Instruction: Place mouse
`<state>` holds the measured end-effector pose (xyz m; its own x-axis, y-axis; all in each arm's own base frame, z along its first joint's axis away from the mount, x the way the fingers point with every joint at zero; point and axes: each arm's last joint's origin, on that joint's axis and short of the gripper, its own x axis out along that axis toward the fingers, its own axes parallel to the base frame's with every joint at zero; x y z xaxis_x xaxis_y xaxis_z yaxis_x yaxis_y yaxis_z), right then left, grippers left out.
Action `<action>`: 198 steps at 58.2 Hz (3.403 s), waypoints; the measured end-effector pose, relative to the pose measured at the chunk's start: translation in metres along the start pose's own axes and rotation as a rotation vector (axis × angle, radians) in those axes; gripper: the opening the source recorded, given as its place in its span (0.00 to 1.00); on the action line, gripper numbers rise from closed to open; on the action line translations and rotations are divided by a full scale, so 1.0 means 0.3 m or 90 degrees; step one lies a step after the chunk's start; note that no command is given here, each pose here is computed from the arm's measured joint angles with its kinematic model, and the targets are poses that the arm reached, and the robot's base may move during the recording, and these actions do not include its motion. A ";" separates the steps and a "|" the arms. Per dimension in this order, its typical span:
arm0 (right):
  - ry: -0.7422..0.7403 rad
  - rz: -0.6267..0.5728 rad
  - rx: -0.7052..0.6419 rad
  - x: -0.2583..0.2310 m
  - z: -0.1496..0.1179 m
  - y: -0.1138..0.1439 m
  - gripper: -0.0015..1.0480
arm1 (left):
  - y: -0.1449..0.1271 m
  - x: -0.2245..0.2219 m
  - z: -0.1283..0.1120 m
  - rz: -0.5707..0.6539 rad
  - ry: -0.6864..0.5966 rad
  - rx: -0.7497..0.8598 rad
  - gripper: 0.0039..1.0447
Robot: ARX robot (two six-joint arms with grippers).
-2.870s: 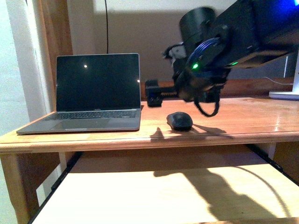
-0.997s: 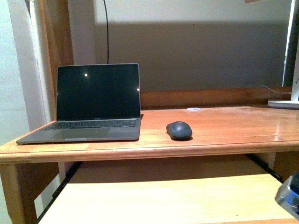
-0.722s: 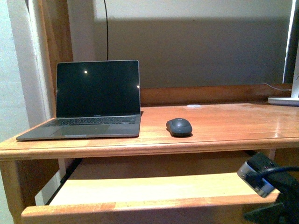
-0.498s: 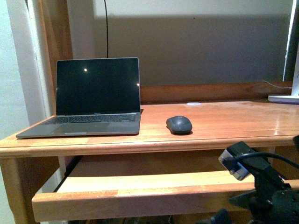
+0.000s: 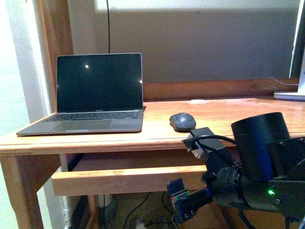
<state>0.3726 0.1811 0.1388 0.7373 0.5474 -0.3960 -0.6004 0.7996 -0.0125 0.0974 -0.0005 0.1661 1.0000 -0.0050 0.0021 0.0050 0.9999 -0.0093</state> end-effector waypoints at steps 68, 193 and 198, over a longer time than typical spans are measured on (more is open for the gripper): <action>-0.106 -0.072 0.118 -0.421 0.102 -0.114 0.99 | 0.000 0.000 0.000 0.000 0.000 0.000 0.93; -0.253 -0.401 0.091 -1.045 -0.344 0.068 0.25 | 0.000 0.000 0.000 0.000 0.000 0.000 0.93; -0.253 -0.401 0.091 -1.045 -0.344 0.068 0.38 | 0.000 0.000 0.000 0.000 0.000 0.000 0.93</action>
<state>0.0972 0.0003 0.1681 1.0000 0.0031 0.0071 -0.0031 1.0000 0.0029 0.0974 -0.0005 0.1661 1.0000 -0.0050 0.0025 0.0050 0.9999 -0.0093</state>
